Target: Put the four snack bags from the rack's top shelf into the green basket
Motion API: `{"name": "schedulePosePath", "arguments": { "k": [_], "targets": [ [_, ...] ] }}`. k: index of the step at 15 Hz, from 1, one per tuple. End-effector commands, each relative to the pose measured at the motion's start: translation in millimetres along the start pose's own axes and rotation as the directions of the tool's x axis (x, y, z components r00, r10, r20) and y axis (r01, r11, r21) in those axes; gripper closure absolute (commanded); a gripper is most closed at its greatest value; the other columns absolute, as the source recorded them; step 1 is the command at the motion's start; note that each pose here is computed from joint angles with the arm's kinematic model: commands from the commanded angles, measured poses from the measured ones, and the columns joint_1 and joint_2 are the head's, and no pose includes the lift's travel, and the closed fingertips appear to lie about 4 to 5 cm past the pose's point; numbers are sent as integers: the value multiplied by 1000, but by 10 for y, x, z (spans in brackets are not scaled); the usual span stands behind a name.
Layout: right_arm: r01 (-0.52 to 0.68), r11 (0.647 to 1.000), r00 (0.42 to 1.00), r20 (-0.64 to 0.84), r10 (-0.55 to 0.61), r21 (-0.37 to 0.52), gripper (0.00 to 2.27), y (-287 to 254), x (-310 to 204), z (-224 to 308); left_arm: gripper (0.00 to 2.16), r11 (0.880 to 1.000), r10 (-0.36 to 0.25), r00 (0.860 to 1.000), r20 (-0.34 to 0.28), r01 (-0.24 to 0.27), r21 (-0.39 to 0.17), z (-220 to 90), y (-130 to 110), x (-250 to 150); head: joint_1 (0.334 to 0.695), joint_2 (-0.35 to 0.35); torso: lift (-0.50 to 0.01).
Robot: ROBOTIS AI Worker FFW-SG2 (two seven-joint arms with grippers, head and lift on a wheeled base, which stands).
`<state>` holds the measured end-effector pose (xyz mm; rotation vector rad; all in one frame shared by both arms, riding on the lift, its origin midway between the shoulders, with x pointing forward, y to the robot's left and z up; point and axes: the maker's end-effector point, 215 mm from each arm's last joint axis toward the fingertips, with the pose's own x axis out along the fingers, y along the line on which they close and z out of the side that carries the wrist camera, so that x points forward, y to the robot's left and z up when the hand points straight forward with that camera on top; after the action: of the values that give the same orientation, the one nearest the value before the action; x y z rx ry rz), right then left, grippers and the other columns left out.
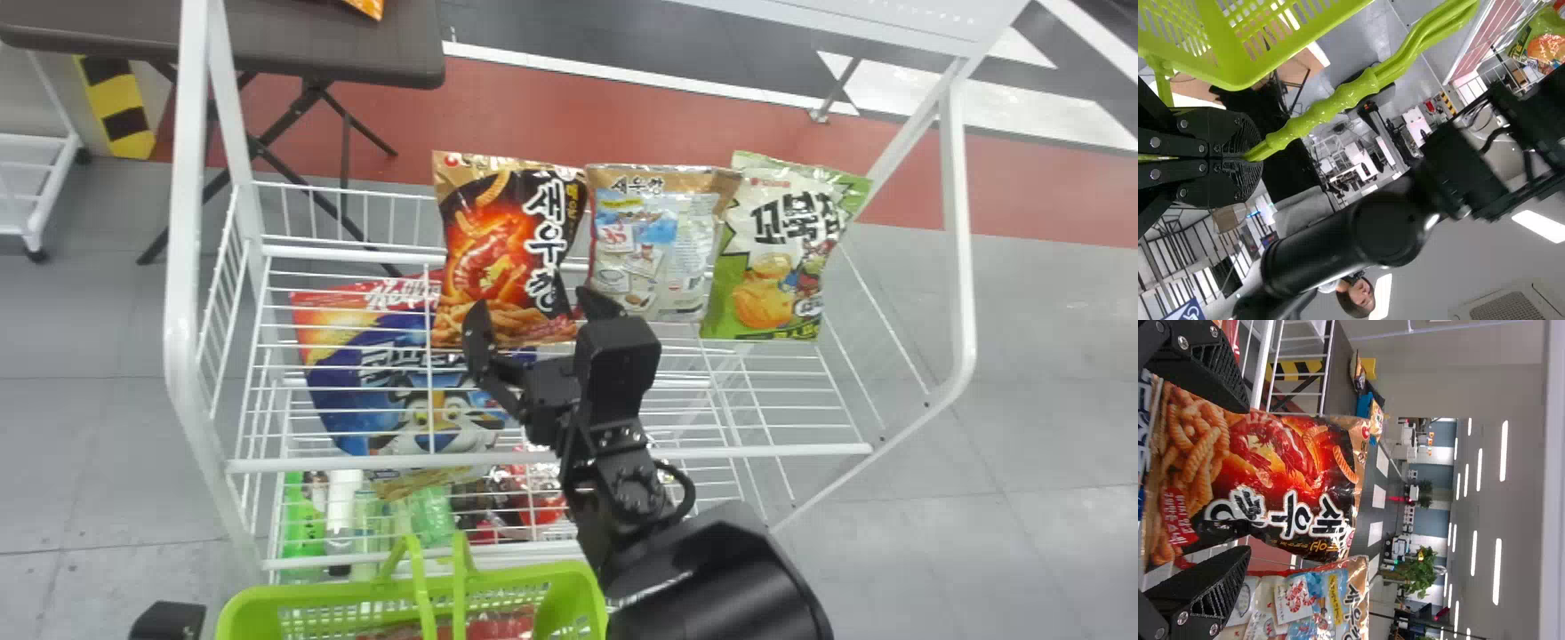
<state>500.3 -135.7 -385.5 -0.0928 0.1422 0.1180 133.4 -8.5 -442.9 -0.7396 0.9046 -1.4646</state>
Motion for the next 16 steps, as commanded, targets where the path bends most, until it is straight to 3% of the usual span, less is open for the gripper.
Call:
{"name": "schedulePosePath", "arguments": {
  "k": [1, 2, 3, 4, 5, 6, 7, 12, 16],
  "targets": [
    [5, 1000, 1000, -29, -5, -4, 93, 21, 199, -77, 2054, 1000, 1, 1000, -2, -1, -1, -10, 5, -6, 695, -269, 0],
    [8, 1000, 999, -37, -9, -7, 93, 16, 243, -87, 2054, 1000, 0, 1000, -1, 0, -3, -10, 7, -2, 695, -257, 0],
    [7, 1000, 998, -67, -8, -8, 282, -10, 287, -141, 2054, 1000, 1, 1000, -2, -1, -4, -19, 11, -6, 695, -252, 0],
    [1, 1000, 991, -132, -3, -18, 1028, -66, 331, -282, 2054, 1000, 2, 1000, -3, -2, -3, -11, 17, -3, 695, -249, 0],
    [-15, 1000, 986, -165, 13, -14, 1598, -51, 324, -375, 2054, 1000, 0, 1000, -4, 0, -2, -6, 16, 7, 695, -248, 0],
    [-19, 1000, 982, -187, 16, -12, 1922, -97, 325, -436, 2054, 1000, -2, 1000, -5, 2, -2, -2, 20, 20, 695, -249, 0],
    [-36, 999, 981, -189, 35, -2, 2044, -77, 324, -440, 2054, 1000, -2, 1000, -6, 2, 3, 3, 20, 21, 695, -256, 0],
    [-96, 995, 992, -78, 97, 20, 2051, 63, 105, 24, 2054, 1000, -1, 1000, -5, 1, 3, 17, 25, 24, 695, -259, 0],
    [-187, 982, 982, -16, 187, 17, 2047, 152, -390, 413, 2054, 1000, 0, 1000, -5, 0, 4, 22, 25, 24, 695, -241, 0]
  ]
}}
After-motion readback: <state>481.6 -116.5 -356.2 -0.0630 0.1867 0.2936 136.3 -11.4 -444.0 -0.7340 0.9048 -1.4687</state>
